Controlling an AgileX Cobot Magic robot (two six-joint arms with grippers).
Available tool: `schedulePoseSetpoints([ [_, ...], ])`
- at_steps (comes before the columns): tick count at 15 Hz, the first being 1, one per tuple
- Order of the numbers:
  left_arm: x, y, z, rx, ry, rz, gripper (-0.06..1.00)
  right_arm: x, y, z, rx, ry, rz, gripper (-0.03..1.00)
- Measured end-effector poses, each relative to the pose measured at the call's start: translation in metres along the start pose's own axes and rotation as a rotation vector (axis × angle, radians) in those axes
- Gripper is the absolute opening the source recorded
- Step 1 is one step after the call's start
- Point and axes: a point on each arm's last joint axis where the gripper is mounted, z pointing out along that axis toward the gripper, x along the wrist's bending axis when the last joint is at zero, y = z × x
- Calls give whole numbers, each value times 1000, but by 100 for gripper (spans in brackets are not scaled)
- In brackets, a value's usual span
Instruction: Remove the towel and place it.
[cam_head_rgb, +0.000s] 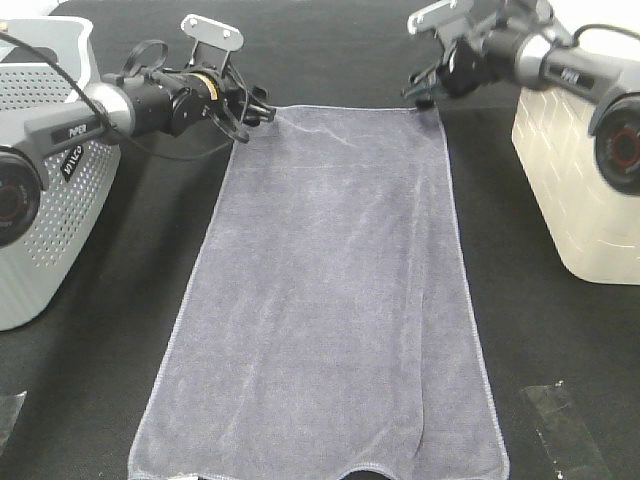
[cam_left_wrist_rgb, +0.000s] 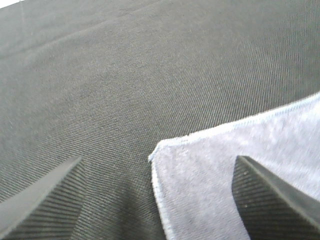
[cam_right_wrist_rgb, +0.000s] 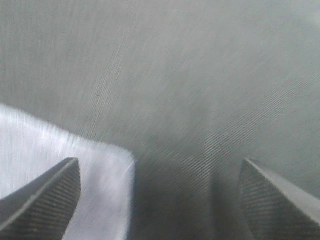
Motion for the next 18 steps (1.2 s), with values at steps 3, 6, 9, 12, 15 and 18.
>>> schedulePoseSetpoints([
  [3,6,44,-18,-60,13,-17,77,-13,30,-28,-57,13,80,81],
  [6,13,80,-39,-35,39,-46,77,-27,58,-63,-78,34,176,81],
  [9,12,113,-66,51,60,-61,76,-41,85,-107,-81,95,257,81],
  [12,6,146,-104,179,77,-74,76,-47,101,-154,-20,199,230,81],
  [15,7,173,-151,343,101,-95,76,-56,105,-200,112,268,188,81],
  [18,12,197,-200,462,117,-60,76,-67,102,-240,239,276,157,81],
])
